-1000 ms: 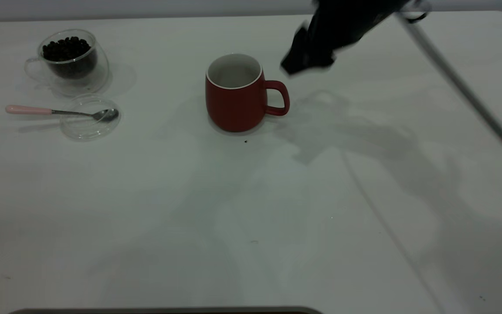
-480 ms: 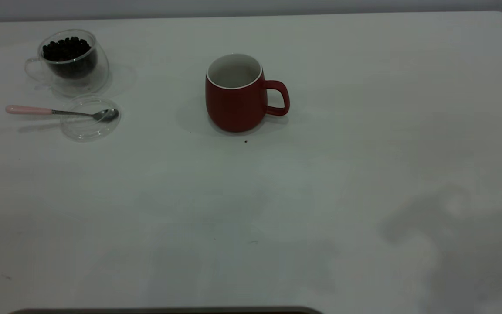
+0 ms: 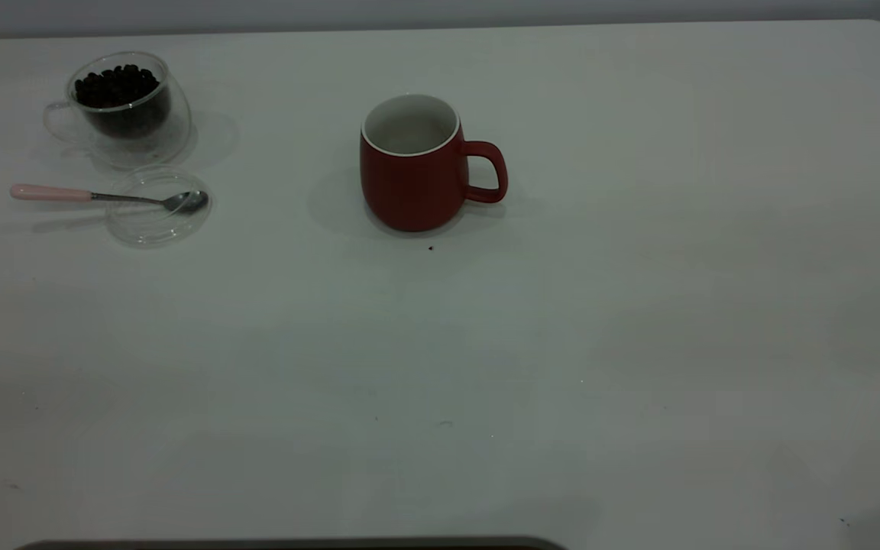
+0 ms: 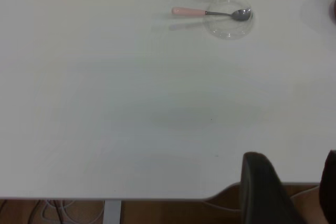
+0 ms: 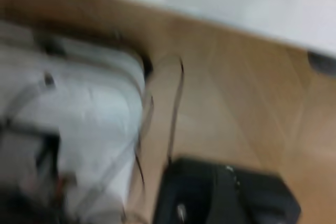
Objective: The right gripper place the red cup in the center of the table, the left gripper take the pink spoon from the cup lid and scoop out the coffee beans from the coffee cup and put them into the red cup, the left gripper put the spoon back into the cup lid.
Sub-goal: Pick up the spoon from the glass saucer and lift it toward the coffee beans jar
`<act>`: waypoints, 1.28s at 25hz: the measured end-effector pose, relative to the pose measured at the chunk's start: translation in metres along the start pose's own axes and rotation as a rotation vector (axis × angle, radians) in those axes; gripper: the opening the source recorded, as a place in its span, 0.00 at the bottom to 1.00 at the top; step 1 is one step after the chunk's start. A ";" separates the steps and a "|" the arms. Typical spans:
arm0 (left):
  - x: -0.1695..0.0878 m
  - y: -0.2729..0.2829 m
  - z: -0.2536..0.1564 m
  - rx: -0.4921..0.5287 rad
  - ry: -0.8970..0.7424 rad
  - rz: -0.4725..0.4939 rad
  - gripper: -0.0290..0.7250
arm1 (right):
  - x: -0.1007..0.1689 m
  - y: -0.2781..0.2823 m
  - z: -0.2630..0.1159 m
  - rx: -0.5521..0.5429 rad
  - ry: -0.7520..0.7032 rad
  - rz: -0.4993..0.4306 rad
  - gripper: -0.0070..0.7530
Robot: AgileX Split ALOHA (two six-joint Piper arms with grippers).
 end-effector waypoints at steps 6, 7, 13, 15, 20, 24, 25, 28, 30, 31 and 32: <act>0.000 0.000 0.000 0.000 0.000 0.000 0.48 | -0.015 0.021 0.002 -0.252 -0.134 -0.041 0.71; 0.000 0.000 0.000 0.000 0.000 0.000 0.48 | -0.016 0.026 0.000 -0.290 -0.148 -0.051 0.71; 0.000 0.000 0.000 0.000 0.000 0.000 0.48 | -0.019 0.055 -0.014 -0.543 -0.179 -0.101 0.71; 0.000 0.000 0.000 0.000 0.000 0.000 0.48 | -0.017 0.065 -0.021 -0.634 -0.177 -0.113 0.71; 0.000 0.000 0.000 0.000 0.000 0.000 0.48 | -0.014 0.078 -0.032 -0.765 -0.174 -0.129 0.71; 0.000 0.000 0.000 0.000 0.001 0.000 0.48 | -0.014 0.078 -0.032 -0.765 -0.170 -0.131 0.71; 0.000 0.000 0.000 0.000 0.001 0.000 0.48 | -0.014 0.078 -0.032 -0.765 -0.170 -0.131 0.71; 0.000 0.000 0.000 0.000 0.002 0.000 0.48 | -0.014 0.078 -0.032 -0.765 -0.167 -0.132 0.71; 0.000 0.000 0.000 0.000 0.002 0.000 0.48 | -0.014 0.078 -0.032 -0.765 -0.167 -0.132 0.71; 0.000 0.000 0.000 0.000 0.002 0.000 0.48 | -0.014 0.078 -0.032 -0.765 -0.167 -0.132 0.71; 0.000 0.000 0.000 0.000 0.002 0.000 0.48 | -0.014 0.078 -0.032 -0.765 -0.166 -0.132 0.71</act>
Point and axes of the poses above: a point on each arm's last joint axis where the gripper is mounted, y pointing back along that axis away from the gripper, x along the wrist's bending axis when the last joint is at zero, z = x × y, the point moved 9 cm from there along -y, pointing out along that axis toward the gripper, and after that the axes turned 4 degrees about y, right-handed, at the moved point
